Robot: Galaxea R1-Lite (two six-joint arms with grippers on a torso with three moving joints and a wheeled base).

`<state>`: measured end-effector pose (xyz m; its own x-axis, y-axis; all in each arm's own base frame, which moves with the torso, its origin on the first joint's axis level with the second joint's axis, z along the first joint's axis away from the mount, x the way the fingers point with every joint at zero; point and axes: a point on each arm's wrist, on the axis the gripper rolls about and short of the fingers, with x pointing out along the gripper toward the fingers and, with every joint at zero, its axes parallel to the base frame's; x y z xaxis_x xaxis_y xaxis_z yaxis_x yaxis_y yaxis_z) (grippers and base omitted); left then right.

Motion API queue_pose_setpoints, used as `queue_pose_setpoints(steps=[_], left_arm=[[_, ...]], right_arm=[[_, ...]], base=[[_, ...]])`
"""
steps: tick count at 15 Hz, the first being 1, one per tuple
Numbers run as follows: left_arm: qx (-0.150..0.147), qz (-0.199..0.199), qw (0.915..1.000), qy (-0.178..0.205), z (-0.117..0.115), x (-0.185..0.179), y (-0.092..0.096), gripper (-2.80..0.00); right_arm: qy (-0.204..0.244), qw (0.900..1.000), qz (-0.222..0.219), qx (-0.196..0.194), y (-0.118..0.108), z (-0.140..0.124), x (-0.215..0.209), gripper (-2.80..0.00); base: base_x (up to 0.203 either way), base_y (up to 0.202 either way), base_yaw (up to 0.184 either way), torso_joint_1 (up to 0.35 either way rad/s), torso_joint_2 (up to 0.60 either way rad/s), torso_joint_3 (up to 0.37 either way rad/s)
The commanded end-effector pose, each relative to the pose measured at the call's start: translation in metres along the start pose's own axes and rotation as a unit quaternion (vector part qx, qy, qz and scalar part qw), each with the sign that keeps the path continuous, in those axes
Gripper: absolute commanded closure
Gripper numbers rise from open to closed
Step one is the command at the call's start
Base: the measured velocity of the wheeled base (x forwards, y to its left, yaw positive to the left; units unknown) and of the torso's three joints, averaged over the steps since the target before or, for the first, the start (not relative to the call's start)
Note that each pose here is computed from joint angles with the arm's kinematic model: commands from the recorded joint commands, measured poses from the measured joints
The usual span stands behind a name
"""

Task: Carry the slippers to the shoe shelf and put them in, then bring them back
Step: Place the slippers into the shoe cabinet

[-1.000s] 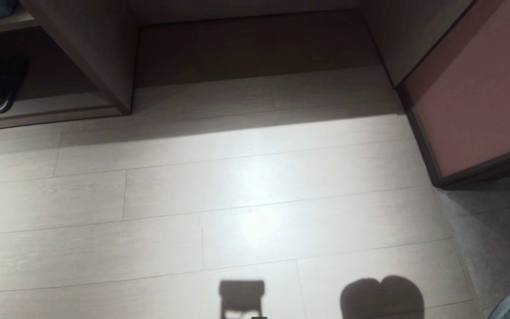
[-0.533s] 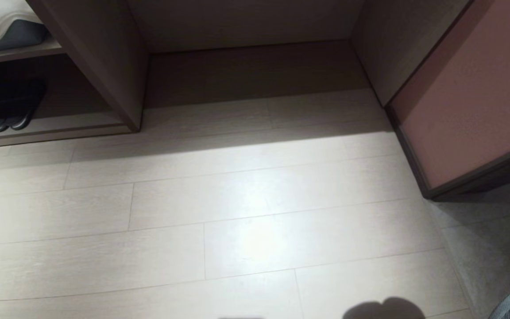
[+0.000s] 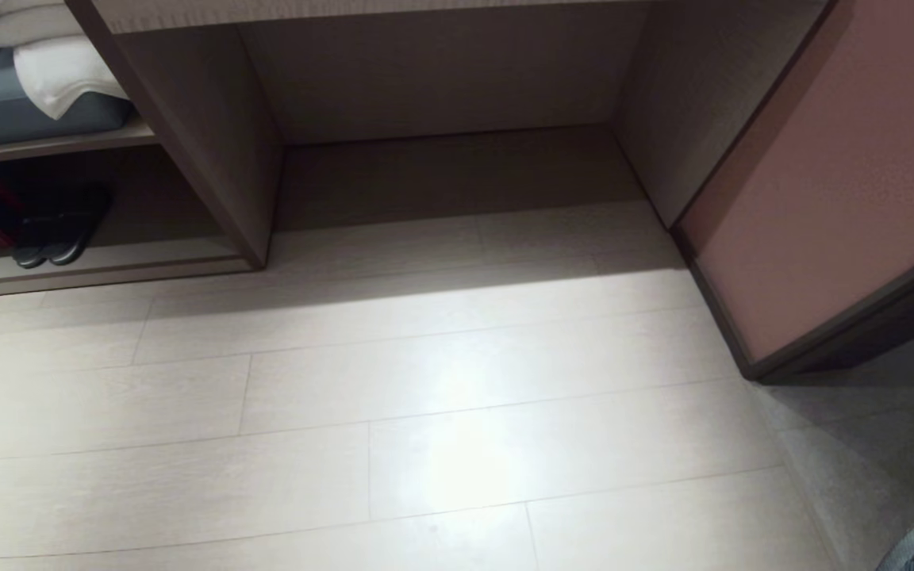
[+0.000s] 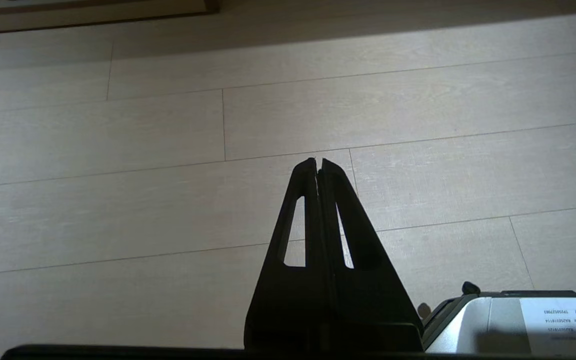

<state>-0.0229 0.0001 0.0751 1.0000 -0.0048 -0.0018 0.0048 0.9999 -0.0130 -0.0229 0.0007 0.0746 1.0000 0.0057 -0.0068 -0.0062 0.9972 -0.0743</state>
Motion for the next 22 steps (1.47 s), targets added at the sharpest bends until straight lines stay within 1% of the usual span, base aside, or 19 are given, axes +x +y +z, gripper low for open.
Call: queue_pose_setpoints(steps=[1,22], left_arm=[[0.000,0.000,1.0000,0.001,-0.0004,0.0002,0.0000,0.00],[-0.001,0.000,1.0000,0.001,-0.0004,0.0002,0.0000,0.00]], right_arm=[[-0.002,1.000,0.000,0.000,0.0000,-0.0001,-0.0002,0.00],[-0.001,1.000,-0.001,0.003,0.0000,-0.0002,-0.0002,0.00]], base=[[0.000,0.000,0.000,0.002,0.00,0.199],[0.000,0.000,0.000,0.002,0.00,0.201]])
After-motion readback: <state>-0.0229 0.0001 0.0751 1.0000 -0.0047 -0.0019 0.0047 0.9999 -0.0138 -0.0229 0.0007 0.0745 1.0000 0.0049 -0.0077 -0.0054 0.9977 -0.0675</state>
